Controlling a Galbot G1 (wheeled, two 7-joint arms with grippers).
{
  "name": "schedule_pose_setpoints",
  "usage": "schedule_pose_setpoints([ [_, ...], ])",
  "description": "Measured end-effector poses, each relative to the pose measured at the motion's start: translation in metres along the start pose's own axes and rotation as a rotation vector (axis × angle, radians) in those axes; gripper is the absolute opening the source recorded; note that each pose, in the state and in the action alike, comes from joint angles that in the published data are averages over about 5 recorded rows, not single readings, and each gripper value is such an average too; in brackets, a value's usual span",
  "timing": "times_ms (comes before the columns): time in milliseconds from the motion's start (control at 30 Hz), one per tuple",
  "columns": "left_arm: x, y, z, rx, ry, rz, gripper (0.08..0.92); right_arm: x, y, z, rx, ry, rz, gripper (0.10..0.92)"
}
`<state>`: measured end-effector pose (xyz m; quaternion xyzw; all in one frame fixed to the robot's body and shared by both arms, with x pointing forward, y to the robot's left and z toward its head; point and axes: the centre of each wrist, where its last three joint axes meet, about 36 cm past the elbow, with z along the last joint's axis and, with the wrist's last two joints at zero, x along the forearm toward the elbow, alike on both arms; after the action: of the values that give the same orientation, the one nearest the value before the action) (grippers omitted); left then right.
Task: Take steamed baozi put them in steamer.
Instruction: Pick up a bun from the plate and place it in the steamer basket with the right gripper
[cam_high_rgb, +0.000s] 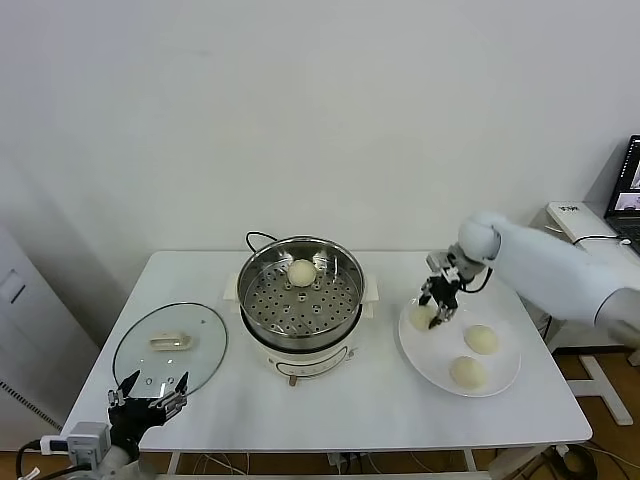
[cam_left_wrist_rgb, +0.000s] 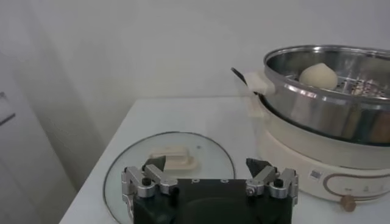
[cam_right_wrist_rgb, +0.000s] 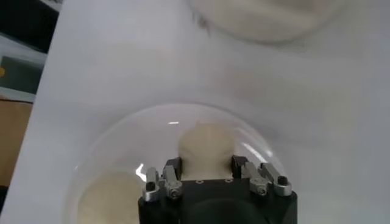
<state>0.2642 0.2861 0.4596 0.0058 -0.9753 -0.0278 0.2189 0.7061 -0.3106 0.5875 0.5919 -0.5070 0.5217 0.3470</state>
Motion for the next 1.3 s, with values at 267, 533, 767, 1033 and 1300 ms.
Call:
schedule_pose_setpoints([
  [267,-0.001,-0.001,0.0,-0.001,0.003,0.003,0.823,0.063,-0.02,-0.046,-0.034,-0.072,0.049,0.501],
  [533,-0.002,0.0,0.001,-0.006,0.004,0.005,0.823,0.097,-0.037,-0.099,-0.07,-0.151,0.078,0.501],
  [767,-0.003,-0.001,0.002,-0.006,0.007,0.007,0.823,0.091,-0.051,-0.151,-0.09,-0.196,0.067,0.501],
  [1033,-0.003,-0.001,0.002,-0.003,0.003,0.01,0.823,0.059,-0.065,-0.207,-0.102,-0.207,0.056,0.501],
  [1300,-0.003,-0.001,0.002,-0.001,0.001,0.01,0.823,0.021,-0.074,-0.247,-0.11,-0.201,0.06,0.501],
])
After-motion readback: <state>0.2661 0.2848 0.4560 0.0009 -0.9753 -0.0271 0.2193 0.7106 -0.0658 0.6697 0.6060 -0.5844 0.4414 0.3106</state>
